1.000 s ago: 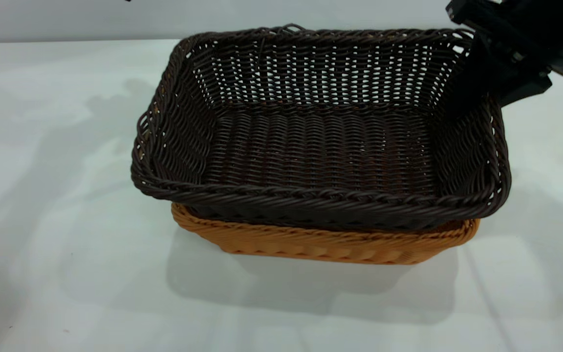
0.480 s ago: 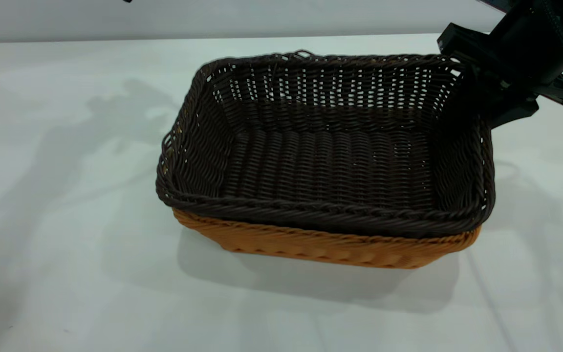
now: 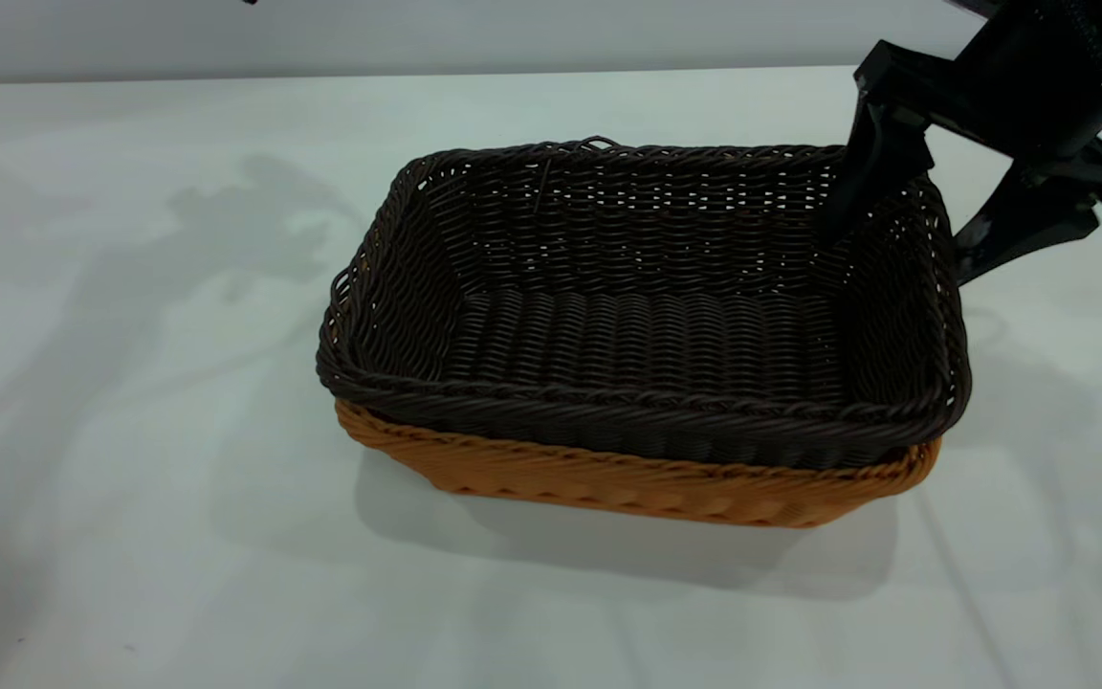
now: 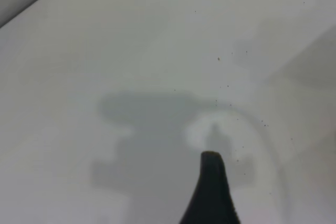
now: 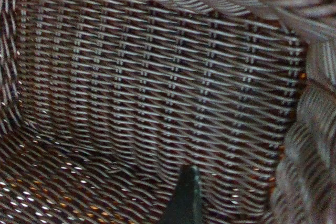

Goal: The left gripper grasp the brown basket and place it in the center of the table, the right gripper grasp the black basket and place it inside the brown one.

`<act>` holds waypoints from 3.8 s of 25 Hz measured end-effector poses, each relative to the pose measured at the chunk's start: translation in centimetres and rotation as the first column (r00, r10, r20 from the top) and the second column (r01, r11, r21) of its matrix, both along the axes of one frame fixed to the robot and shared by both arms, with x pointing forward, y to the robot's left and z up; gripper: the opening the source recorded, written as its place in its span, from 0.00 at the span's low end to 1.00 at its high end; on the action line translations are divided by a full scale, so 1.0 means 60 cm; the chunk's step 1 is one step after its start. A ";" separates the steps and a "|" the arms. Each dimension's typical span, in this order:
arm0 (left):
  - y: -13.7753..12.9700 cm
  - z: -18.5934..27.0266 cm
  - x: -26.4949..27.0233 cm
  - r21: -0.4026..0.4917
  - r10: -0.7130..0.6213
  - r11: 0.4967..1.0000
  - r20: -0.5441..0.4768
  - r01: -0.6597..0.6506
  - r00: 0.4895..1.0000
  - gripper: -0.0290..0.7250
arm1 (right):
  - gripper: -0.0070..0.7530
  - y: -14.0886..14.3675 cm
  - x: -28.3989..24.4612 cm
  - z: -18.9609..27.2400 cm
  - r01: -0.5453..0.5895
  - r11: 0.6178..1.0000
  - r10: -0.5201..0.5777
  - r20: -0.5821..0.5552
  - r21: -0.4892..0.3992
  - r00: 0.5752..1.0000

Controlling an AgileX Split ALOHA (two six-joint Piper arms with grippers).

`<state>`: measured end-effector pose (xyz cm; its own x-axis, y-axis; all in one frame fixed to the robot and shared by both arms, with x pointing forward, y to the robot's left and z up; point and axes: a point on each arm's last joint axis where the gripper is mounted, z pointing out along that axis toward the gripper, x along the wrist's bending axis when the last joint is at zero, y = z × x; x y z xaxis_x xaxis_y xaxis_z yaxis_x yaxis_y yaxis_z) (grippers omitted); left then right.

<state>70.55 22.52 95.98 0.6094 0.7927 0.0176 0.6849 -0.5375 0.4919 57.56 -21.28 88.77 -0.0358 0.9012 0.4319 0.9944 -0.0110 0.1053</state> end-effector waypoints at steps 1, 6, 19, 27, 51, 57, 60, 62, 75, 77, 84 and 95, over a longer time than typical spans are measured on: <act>0.000 0.003 0.000 -0.001 0.000 1.000 0.004 0.000 1.000 0.73 | 0.89 -0.001 0.003 0.007 -0.015 1.000 0.016 0.018 -0.010 1.000; 0.001 0.076 -0.018 -0.010 -0.010 1.000 0.074 0.011 0.997 0.73 | 0.92 -0.007 0.025 0.089 -0.077 0.994 0.089 0.152 -0.082 0.984; 0.023 0.390 -0.208 -0.044 0.000 0.999 0.339 0.016 0.941 0.73 | 0.77 -0.032 -0.118 0.455 -0.078 0.990 0.133 0.569 -0.120 0.811; 0.034 0.465 -0.340 -0.129 0.086 0.990 0.232 -0.057 0.969 0.73 | 0.76 -0.051 -0.286 0.545 -0.136 0.981 0.192 0.651 -0.136 0.734; 0.089 0.322 -0.667 -0.200 0.383 0.912 0.108 -0.357 0.917 0.73 | 0.76 -0.102 -0.613 0.344 -0.110 0.971 0.240 0.818 -0.214 0.522; 0.099 0.268 -0.751 -0.234 0.368 0.918 0.207 -0.320 0.906 0.73 | 0.76 -0.112 -0.586 0.305 -0.052 0.959 0.262 0.798 -0.279 0.542; 0.103 0.242 -0.781 -0.250 0.365 0.919 0.250 -0.304 0.897 0.73 | 0.76 -0.113 -0.574 0.290 -0.031 0.956 0.261 0.796 -0.292 0.547; 0.104 0.227 -0.793 -0.258 0.365 0.919 0.268 -0.298 0.892 0.73 | 0.76 -0.113 -0.569 0.281 -0.032 0.955 0.262 0.788 -0.295 0.557; 0.108 0.161 -0.795 -0.218 0.369 0.922 0.233 -0.321 0.900 0.73 | 0.76 -0.113 -0.564 0.270 -0.037 0.955 0.263 0.776 -0.296 0.573; 0.110 0.147 -0.790 -0.192 0.373 0.922 0.217 -0.336 0.902 0.73 | 0.76 -0.112 -0.563 0.266 -0.038 0.955 0.263 0.774 -0.296 0.577; 0.116 0.127 -0.777 -0.149 0.391 0.919 0.229 -0.365 0.891 0.73 | 0.76 -0.112 -0.561 0.262 -0.042 0.954 0.265 0.767 -0.298 0.585; 0.117 0.127 -0.776 -0.150 0.393 0.918 0.234 -0.367 0.889 0.73 | 0.76 -0.112 -0.561 0.260 -0.043 0.953 0.266 0.764 -0.299 0.588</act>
<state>23.98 29.52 103.59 0.2465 0.9683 0.0404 0.6717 -0.2008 0.7131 23.88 -28.01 104.39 -0.4087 0.9113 -0.0497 0.4999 0.2691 0.8232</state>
